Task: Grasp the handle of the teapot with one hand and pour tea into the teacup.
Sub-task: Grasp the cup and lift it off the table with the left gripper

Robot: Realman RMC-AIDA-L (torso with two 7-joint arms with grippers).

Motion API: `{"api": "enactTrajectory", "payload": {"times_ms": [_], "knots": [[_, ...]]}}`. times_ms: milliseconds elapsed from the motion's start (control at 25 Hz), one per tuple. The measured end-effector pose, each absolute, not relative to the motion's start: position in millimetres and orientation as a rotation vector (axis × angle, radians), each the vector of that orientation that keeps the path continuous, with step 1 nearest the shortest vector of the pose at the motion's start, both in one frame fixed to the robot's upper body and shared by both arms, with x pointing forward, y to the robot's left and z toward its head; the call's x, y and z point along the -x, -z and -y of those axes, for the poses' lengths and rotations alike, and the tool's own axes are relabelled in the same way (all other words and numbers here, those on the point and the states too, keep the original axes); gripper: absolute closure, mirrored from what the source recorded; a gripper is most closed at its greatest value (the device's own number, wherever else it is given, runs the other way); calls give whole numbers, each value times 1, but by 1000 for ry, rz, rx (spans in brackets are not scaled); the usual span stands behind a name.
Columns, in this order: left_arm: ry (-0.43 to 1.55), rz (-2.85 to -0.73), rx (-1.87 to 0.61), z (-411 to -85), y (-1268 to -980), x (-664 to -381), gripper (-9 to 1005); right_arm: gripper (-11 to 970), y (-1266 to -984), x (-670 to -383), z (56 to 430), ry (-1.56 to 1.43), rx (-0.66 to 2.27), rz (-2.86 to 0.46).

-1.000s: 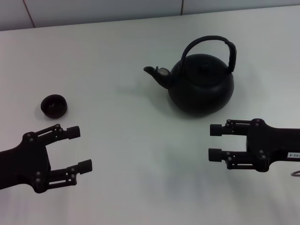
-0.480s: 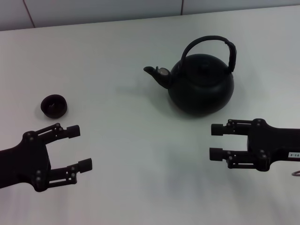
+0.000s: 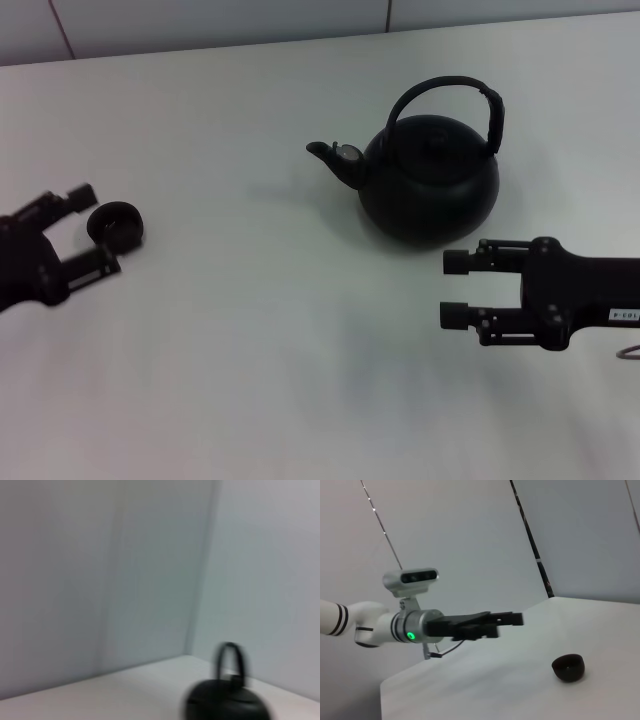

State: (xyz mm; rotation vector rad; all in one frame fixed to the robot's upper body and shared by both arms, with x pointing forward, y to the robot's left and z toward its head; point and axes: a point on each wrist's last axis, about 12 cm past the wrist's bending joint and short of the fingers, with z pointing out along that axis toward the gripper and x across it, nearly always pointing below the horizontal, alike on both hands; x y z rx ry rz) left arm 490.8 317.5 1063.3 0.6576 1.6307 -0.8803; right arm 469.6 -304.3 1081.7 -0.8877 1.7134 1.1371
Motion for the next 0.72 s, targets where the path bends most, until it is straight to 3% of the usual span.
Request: {"api": "enactTrajectory", "payload": {"times_ms": [320,720], "knots": [[705,-1723,-574,-309,-1036,-507,156,263,-1090,-476,306,-1103,921,-1694],[621,-1808,-545,-310,-1026,-517,155,261,-1093,-478,309,-1083,936,-1689]]}}
